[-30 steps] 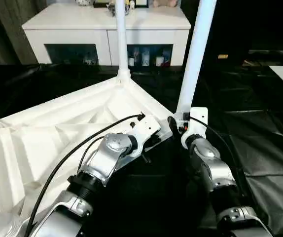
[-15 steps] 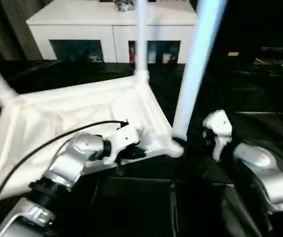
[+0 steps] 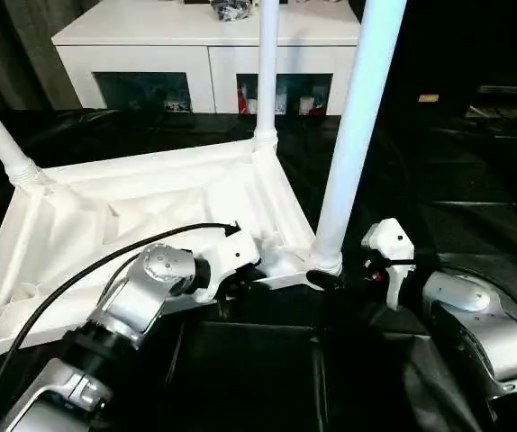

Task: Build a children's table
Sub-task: Rotate leg to tighten

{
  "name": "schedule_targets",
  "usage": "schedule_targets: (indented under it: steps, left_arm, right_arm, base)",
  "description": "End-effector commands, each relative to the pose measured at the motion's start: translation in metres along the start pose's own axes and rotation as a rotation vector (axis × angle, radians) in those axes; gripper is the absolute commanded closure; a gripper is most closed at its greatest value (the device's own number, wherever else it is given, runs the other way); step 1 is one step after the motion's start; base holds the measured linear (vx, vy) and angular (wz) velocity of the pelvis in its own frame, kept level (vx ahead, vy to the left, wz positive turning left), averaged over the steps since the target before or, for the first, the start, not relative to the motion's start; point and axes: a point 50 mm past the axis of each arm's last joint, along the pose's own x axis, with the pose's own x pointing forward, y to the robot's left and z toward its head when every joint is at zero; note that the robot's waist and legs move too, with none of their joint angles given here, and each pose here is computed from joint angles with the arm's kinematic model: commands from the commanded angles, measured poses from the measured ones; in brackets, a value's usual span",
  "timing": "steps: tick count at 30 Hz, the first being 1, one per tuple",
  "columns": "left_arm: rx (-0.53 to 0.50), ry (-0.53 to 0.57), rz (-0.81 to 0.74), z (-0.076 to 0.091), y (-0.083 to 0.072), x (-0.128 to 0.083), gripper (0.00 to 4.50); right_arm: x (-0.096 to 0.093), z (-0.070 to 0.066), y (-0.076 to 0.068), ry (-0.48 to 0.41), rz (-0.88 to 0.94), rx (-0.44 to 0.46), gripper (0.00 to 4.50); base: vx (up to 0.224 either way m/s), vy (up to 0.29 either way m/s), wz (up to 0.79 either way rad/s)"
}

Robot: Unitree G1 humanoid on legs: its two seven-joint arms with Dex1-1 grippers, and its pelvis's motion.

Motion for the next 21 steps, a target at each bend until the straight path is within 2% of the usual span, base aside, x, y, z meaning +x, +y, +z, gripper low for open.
schedule_targets:
  steps: [1,6,13,17,21]
  left_arm:
    - [-0.001,0.034,0.011,-0.004,0.002,0.002,3.59]
    - [-0.042,0.026,0.027,-0.009,0.006,0.004,3.95]
    - [-0.077,0.028,-0.070,-0.015,-0.003,0.005,4.46]
    - [-0.024,-0.009,-0.187,-0.013,-0.015,0.004,4.46]
    - [-0.019,-0.005,-0.204,-0.013,-0.017,0.004,4.46]
  right_arm:
    - [0.001,0.006,-0.002,-0.013,-0.004,-0.009,0.35]
    - [0.000,0.005,-0.002,-0.012,-0.006,-0.004,0.35]
    - [0.001,-0.002,-0.002,0.019,0.017,0.004,0.35]
    - [0.001,-0.011,-0.005,0.054,0.006,0.011,0.35]
    - [0.003,-0.013,-0.007,0.057,0.002,0.021,0.35]
  base:
    - [0.000,0.000,0.00]
    - [0.000,0.000,0.00]
    - [0.000,0.000,0.00]
    - [0.000,0.000,0.00]
    - [0.000,0.000,0.00]
